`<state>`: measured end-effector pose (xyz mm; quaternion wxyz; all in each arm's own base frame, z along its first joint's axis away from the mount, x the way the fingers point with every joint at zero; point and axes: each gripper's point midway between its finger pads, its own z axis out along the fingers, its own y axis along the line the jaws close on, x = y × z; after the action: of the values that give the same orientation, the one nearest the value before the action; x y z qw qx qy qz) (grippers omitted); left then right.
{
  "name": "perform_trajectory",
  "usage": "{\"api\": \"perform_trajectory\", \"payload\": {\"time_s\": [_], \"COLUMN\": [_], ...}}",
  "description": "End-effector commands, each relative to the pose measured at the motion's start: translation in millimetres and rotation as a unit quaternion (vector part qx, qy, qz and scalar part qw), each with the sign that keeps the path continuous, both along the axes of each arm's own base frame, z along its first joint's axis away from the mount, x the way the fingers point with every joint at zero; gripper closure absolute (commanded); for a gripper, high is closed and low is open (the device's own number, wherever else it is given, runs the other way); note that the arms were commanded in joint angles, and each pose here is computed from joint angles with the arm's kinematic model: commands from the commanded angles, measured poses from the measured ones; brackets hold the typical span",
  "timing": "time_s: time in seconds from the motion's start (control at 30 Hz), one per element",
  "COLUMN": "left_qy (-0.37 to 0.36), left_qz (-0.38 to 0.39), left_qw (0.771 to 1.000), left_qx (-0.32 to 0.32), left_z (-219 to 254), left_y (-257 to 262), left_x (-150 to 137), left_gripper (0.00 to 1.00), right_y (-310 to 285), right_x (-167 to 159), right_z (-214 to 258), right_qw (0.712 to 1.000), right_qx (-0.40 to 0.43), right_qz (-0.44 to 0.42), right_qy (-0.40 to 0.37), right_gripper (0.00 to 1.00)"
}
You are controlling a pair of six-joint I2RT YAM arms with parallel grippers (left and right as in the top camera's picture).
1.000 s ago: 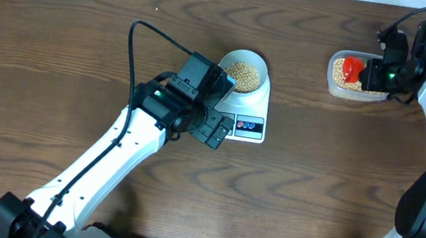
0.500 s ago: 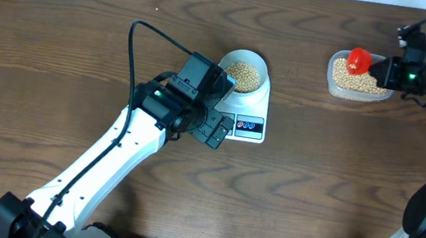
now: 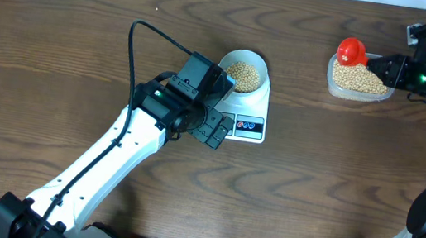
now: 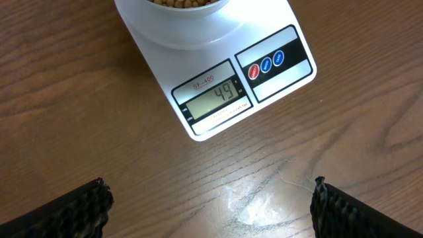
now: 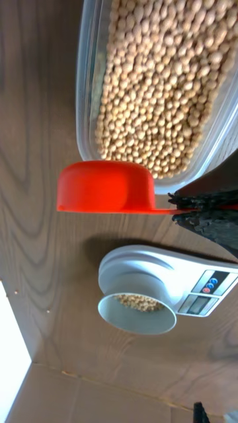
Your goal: Scoop item into bowl and weigh 50g on scale
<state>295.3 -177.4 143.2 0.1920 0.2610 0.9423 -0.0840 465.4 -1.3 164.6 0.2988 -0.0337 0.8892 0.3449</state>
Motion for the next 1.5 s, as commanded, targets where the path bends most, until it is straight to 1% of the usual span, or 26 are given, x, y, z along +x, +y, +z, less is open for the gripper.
{"api": "perform_trajectory", "payload": {"time_s": [0.0,0.23,0.57,0.77,1.07,1.33,1.47], "left_qy": [-0.008,-0.008,-0.008,-0.008,-0.008,-0.008,-0.008], "left_qz": [-0.003,-0.003,-0.003,-0.003,-0.003,-0.003,-0.003], "left_qw": [1.0,1.0,1.0,1.0,1.0,1.0,1.0], "left_qx": [0.004,0.004,0.004,0.004,0.004,0.004,0.004], "left_z": [3,3,3,3,3,3,3], "left_y": [3,3,3,3,3,3,3], "left_x": [2,2,2,2,2,2,2], "left_gripper": [0.02,0.02,0.02,0.02,0.02,0.02,0.02], "right_y": [25,82,141,161,192,212,221], "right_x": [-2,-2,-4,-5,-9,-11,-4], "right_z": [2,5,11,3,-17,-14,-6], "right_qw": [0.999,0.997,0.989,0.985,0.964,0.94,0.933], "right_qx": [0.027,0.041,0.022,-0.023,-0.143,-0.171,-0.174], "right_qz": [0.029,0.069,0.14,0.164,0.205,0.255,0.257], "right_qy": [0.002,0.012,-0.032,-0.052,-0.09,-0.148,-0.179], "right_gripper": [0.99,0.99,0.99,0.99,0.99,0.99,0.99]}}
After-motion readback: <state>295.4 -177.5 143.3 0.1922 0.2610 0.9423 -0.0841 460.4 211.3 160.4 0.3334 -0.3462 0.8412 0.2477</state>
